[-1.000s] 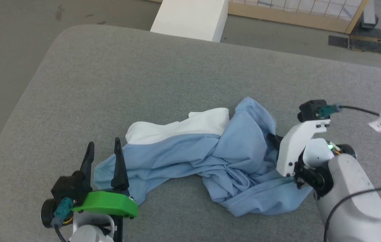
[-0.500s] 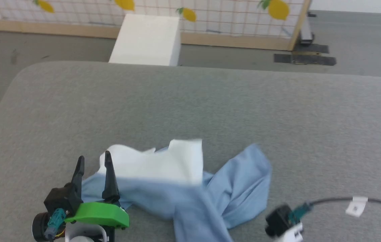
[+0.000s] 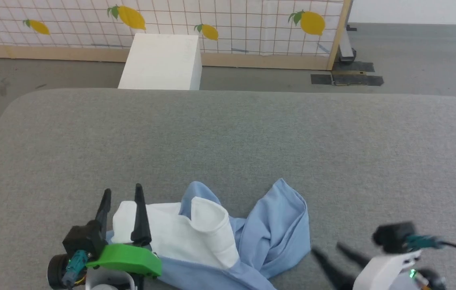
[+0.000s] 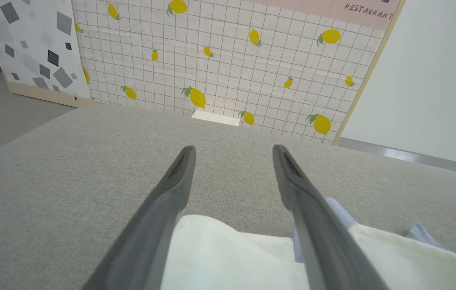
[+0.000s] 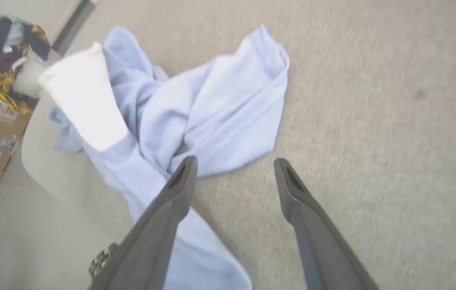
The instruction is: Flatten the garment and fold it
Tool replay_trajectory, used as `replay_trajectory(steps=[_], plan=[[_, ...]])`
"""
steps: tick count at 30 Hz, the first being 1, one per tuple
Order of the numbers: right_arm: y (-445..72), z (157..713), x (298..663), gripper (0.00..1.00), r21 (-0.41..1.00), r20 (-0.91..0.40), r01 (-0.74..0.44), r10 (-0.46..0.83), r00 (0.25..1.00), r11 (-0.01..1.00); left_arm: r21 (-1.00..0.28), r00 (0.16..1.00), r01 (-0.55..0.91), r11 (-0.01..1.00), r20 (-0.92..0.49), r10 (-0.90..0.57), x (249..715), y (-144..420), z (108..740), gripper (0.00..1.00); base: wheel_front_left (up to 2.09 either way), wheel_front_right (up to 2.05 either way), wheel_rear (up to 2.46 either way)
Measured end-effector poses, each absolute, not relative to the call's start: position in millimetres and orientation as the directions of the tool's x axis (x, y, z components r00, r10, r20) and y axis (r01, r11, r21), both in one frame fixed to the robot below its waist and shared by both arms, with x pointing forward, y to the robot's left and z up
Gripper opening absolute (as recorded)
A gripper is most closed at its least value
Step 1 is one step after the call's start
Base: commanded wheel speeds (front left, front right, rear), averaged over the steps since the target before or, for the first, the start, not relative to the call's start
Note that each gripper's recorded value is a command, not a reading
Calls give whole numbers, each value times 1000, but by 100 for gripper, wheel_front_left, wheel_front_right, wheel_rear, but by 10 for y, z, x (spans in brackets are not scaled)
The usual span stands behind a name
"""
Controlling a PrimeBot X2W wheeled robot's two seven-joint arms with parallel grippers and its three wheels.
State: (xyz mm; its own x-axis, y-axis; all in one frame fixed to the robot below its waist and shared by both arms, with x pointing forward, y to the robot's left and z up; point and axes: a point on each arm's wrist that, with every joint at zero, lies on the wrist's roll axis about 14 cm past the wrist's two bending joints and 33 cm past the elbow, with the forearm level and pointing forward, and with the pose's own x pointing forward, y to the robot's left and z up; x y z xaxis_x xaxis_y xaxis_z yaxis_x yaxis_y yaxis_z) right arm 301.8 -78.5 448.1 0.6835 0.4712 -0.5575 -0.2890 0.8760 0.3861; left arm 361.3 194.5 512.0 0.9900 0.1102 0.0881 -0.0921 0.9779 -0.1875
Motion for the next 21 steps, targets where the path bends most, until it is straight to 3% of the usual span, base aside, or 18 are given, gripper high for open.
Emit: replay_trajectory(steps=[2, 4, 12, 17, 21], plan=[[-836, 4710, 3268, 100, 349, -436, -301, 438, 786, 887, -187, 991, -92, 978, 82, 109, 3590, 1941, 5102, 100, 0, 0, 0], [-769, 4817, 3354, 100, 341, -370, -329, 447, 814, 881, -187, 991, -94, 978, 81, 111, 3568, 1950, 5097, 100, 0, 0, 0], [49, 5107, 3167, 100, 414, -210, -553, 667, 714, 723, -188, 988, -109, 976, 83, 127, 3490, 2005, 5106, 100, 0, 0, 0], [304, 4911, 2951, 100, 370, -292, -640, 739, 608, 673, -188, 986, -125, 974, 85, 143, 3449, 2054, 5115, 100, 0, 0, 0], [268, 4465, 2820, 100, 268, -474, -673, 703, 530, 689, -187, 984, -141, 972, 81, 158, 3421, 2097, 5104, 100, 0, 0, 0]])
